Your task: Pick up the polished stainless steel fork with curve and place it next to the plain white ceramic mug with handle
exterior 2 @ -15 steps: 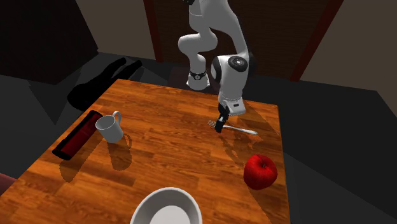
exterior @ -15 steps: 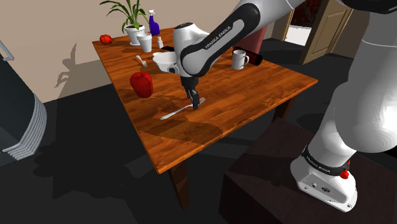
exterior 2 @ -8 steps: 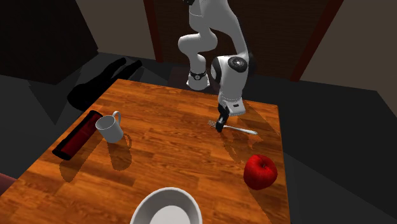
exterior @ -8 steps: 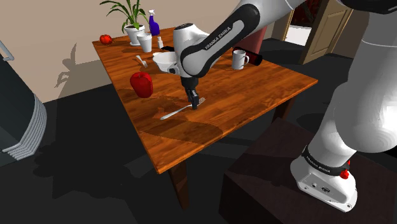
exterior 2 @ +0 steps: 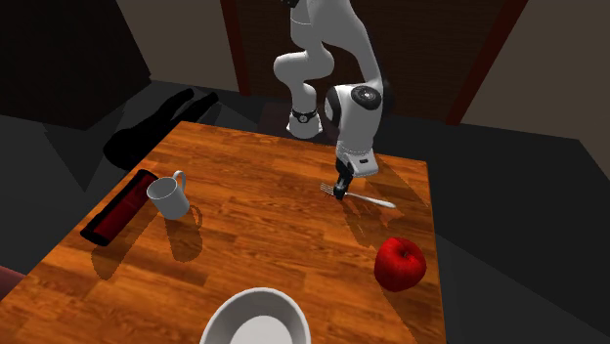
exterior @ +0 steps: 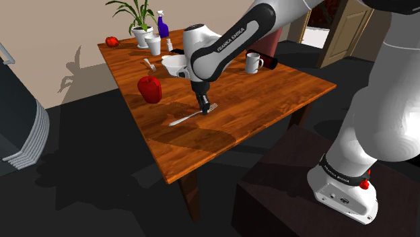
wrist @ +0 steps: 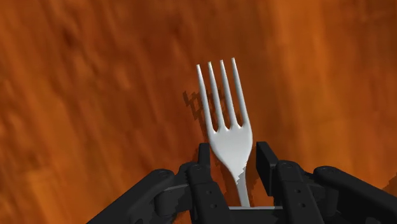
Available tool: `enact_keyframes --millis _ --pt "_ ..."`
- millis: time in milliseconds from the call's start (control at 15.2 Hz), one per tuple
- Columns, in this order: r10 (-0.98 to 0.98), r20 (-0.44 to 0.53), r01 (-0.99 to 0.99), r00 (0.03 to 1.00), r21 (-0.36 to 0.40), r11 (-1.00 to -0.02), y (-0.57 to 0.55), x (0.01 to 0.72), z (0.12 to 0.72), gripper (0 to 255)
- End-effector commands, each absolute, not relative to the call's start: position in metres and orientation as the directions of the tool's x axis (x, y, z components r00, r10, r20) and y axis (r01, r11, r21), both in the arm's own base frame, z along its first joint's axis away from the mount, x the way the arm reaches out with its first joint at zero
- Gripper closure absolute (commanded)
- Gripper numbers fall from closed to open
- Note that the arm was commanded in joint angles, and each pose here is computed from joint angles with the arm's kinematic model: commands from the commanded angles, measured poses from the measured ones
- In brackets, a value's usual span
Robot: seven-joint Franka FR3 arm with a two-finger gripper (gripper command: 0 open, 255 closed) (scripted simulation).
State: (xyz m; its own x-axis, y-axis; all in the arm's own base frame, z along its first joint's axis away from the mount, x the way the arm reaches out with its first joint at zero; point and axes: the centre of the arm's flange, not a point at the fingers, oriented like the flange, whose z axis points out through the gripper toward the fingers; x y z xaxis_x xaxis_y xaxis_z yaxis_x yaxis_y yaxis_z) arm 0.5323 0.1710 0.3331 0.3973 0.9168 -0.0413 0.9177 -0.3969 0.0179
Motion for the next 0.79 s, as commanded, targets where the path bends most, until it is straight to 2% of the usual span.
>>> enact_keyframes --millis 0,726 --pt "0.915 -0.043 0.916 0.401 0.018 -0.400 0.169 0.533 0.331 255" --pt "0.915 -0.043 0.916 0.401 0.018 -0.400 0.169 0.533 0.389 255"
